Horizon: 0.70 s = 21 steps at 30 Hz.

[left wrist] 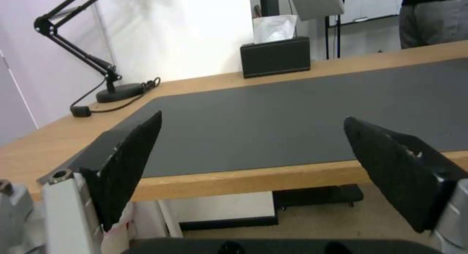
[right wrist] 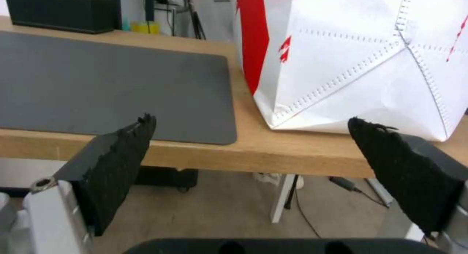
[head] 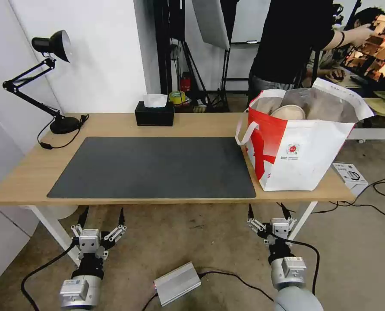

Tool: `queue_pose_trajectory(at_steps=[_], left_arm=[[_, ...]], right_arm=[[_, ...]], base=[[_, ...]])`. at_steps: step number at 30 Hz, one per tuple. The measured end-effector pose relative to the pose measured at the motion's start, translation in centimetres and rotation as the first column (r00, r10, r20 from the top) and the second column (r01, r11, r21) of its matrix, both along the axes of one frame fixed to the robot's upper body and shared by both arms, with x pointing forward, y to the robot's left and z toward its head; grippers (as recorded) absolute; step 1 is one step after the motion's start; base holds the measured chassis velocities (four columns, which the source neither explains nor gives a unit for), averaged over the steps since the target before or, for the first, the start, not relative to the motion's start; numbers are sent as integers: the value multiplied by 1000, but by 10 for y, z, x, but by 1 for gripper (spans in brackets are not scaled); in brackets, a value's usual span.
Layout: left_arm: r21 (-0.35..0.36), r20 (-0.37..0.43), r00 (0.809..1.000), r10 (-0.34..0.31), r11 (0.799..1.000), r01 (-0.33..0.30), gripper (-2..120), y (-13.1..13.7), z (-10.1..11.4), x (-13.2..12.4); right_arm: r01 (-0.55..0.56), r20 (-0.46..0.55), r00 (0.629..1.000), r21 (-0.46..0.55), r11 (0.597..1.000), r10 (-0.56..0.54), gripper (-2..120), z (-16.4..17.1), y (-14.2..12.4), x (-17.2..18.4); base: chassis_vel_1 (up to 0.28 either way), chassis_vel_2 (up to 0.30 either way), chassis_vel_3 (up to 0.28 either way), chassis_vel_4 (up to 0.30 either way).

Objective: Pick up the trash from the table and place it into the takeout bag.

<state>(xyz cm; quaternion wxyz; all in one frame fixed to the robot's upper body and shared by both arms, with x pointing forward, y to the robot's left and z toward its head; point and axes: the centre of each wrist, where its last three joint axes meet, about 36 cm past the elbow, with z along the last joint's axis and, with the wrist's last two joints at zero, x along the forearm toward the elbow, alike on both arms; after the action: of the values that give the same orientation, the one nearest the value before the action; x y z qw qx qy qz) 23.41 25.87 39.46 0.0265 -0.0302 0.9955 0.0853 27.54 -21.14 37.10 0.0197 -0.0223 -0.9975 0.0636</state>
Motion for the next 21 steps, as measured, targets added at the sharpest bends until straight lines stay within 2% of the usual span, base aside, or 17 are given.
queue_pose_trajectory(at_steps=[21], left_arm=[[0, 0, 1000, 0, 1000, 0, 100, 0, 0, 0]], right_arm=[[0, 0, 1000, 0, 1000, 0, 100, 0, 0, 0]], base=[[0, 0, 0, 0]])
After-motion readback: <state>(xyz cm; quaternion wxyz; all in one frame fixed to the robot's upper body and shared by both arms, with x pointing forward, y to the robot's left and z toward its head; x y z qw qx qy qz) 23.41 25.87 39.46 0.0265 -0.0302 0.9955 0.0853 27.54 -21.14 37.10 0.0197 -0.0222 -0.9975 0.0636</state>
